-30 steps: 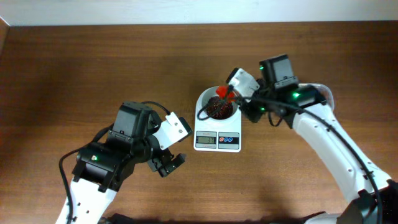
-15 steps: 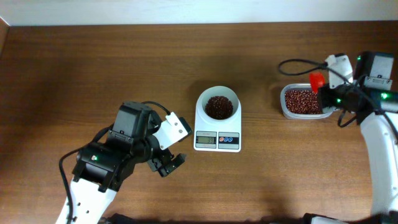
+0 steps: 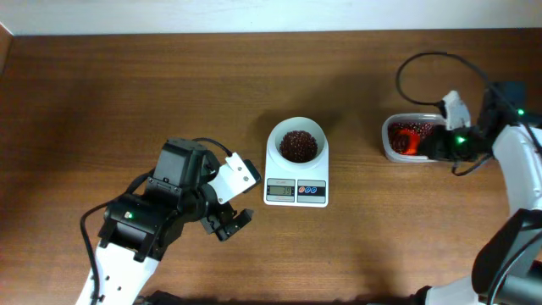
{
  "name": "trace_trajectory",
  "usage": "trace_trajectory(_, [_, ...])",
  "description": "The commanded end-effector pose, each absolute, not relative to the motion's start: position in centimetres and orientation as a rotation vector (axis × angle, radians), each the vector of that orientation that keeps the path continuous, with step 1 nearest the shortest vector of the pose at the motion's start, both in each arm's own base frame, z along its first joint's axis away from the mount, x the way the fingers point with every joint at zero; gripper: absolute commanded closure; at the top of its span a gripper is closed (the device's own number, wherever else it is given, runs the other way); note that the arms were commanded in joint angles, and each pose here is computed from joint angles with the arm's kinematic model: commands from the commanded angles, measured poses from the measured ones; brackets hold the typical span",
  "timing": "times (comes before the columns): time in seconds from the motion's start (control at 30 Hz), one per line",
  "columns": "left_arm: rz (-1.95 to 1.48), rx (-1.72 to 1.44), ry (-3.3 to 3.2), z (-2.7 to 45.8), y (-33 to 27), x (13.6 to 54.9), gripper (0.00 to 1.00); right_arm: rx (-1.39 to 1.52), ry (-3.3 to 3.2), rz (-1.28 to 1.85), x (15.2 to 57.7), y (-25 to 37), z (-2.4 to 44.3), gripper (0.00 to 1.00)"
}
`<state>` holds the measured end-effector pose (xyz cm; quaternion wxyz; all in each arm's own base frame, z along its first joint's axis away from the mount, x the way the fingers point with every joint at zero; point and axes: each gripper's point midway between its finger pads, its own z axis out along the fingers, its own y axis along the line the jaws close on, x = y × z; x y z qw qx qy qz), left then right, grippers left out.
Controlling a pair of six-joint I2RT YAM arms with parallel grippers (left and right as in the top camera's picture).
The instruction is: Scoop and weigh 50g on scale
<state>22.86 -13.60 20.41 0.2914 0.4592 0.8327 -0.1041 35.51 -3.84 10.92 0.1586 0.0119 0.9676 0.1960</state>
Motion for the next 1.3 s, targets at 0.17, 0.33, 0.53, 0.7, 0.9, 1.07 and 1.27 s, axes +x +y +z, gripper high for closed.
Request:
trace_trajectory(0.17, [-0.277,1.230,2.190,21.1,-13.7,23.0,0.01,0.266,2.524,0.893,35.6,-6.8,13.9,0.96])
trace_trajectory(0.33, [-0.277,1.230,2.190,21.1,-13.7,23.0,0.01,0.295,2.441,1.023,35.5,-6.4,15.3,0.96])
trace_trajectory(0.53, [-0.277,1.230,2.190,21.1,-13.7,23.0,0.01,0.185,2.340,1.245,36.0,-2.1,17.7,0.96])
trace_trajectory(0.7, [-0.278,1.230,2.190,21.1,-13.7,23.0,0.01,-0.140,2.383,1.388,35.6,7.5,18.2,0.96])
trace_trajectory(0.9, [-0.277,1.230,2.190,21.1,-13.7,23.0,0.01,-0.520,2.400,1.235,35.9,14.4,16.9,0.96])
trace_trajectory(1.07, [-0.277,1.230,2.190,21.1,-13.7,23.0,0.01,-0.840,2.427,0.887,35.8,16.4,14.2,0.96])
trace_trajectory(1.27, [-0.277,1.230,2.190,21.1,-13.7,23.0,0.01,-0.979,2.397,0.647,36.5,17.6,14.3,0.96])
